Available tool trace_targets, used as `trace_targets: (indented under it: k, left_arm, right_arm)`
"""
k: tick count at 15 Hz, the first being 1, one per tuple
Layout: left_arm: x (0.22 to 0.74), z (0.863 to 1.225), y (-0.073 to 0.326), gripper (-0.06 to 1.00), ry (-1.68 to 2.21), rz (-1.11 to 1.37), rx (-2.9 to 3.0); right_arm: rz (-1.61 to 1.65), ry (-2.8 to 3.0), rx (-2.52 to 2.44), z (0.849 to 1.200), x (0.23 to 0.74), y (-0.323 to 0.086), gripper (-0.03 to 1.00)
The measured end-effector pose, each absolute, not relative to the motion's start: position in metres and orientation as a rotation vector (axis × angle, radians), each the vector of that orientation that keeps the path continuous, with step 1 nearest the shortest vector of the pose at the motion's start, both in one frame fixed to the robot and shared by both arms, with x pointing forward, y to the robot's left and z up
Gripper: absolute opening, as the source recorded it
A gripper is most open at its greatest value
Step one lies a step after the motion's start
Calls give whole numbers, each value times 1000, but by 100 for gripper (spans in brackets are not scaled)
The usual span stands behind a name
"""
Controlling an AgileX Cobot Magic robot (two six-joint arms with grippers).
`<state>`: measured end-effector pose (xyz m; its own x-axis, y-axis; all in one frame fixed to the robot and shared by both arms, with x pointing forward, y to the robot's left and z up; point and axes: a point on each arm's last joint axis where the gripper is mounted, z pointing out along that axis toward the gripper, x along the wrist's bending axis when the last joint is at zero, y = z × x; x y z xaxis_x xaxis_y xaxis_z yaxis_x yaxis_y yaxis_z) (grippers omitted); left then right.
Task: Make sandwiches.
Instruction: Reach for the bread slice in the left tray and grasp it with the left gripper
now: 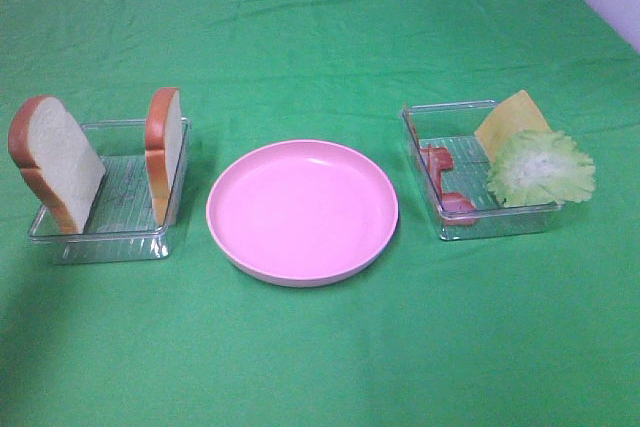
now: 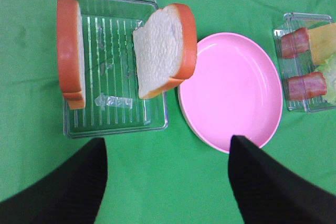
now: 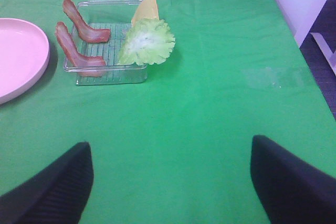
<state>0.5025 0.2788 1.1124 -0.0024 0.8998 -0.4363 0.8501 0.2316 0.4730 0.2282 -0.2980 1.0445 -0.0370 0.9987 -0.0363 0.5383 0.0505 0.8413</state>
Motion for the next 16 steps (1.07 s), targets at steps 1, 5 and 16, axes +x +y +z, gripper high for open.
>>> trace_targets:
  k: [1,5,16]
  left_arm:
    - [519,1114,279,63,1853,56,1627]
    - [582,1104,235,63,1878,-33,1860]
    - [645,1043,157,73,1999,139,2111]
  right_arm:
    - [868,1656,1565,1044,228,-298,78]
    - [868,1656,1565,1044,228,-298,78]
    - [868,1656,1565,1044,228,-298,78]
